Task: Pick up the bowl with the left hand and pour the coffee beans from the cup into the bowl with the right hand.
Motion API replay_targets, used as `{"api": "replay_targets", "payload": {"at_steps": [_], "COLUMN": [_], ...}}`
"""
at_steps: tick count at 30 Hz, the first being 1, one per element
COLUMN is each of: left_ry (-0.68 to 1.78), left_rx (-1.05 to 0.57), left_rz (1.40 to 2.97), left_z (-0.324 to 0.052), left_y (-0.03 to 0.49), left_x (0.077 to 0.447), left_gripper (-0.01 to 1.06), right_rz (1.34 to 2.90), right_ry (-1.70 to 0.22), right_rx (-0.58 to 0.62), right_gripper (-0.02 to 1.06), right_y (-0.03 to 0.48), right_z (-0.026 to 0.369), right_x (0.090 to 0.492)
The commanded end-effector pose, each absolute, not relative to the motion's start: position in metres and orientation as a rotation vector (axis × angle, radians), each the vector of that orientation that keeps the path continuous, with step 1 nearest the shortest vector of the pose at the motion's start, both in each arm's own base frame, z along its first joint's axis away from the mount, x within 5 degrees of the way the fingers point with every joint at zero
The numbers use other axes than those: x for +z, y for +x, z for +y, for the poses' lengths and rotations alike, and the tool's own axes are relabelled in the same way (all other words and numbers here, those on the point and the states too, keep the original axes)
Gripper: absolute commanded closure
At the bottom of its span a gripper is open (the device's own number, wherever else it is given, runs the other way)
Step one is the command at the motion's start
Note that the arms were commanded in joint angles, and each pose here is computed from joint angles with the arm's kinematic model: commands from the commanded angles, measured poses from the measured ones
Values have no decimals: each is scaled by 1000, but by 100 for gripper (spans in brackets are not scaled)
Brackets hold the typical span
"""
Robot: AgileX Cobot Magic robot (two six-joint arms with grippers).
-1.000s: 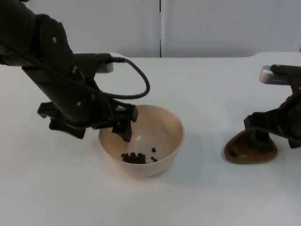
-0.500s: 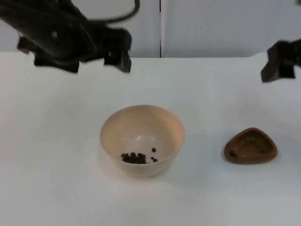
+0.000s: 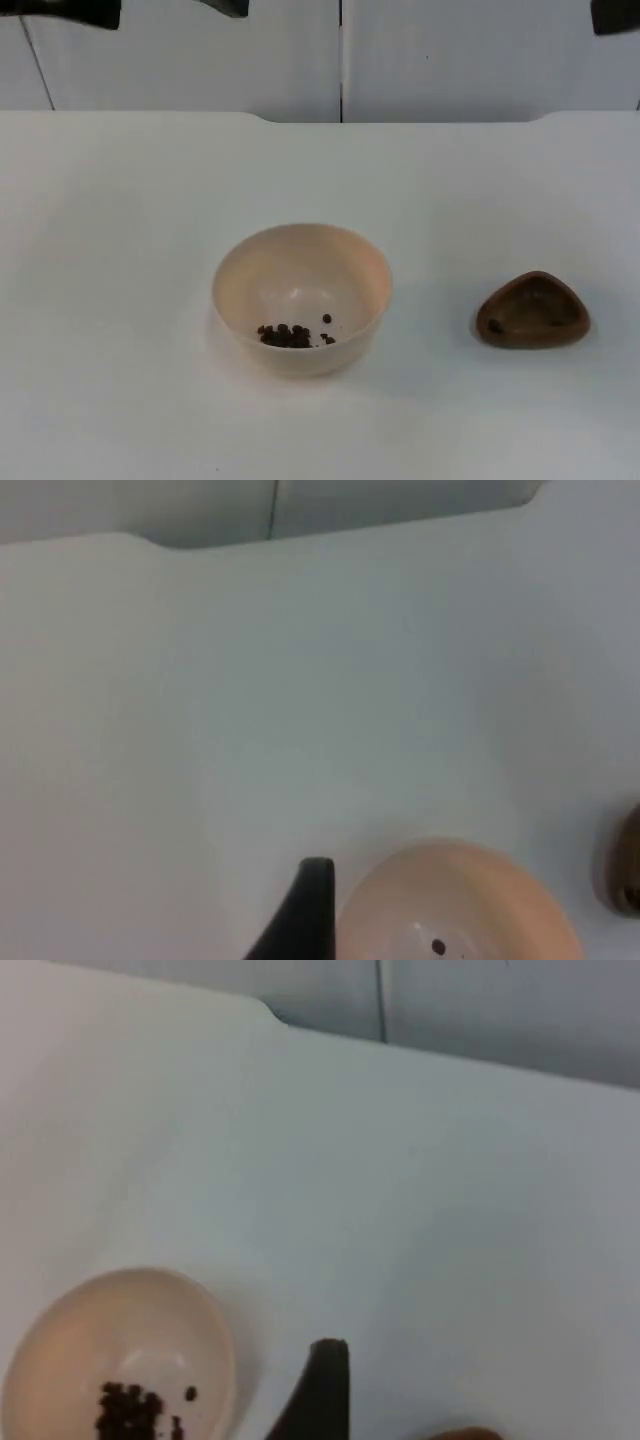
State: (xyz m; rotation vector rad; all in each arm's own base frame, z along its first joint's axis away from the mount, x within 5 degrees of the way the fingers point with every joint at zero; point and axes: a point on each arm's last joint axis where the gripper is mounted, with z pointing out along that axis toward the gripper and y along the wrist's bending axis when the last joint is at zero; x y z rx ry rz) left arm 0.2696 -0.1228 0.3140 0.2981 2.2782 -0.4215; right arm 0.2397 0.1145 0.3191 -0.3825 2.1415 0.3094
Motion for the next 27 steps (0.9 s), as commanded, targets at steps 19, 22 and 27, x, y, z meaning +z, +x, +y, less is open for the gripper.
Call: {"api": "replay_targets", "payload": {"at_steps": [19,22,27], "left_ry": [459,468,499], "left_rx": [-425,-432,-428], "left_rz": [2106,2088,2058], "left_z": [-92,-87,-79], "left_y": [185,170,148], "left_x": [385,393,403], "left_gripper": [17,17,17], "right_rz": [1990,1974,1948], "right_ry": [-462,-479,-476], "right_rx": [330,319,322], "right_gripper": [26,26,26], "right_y": [166,152,133], "right_z": [89,81,71], "right_x": [362,356,348]}}
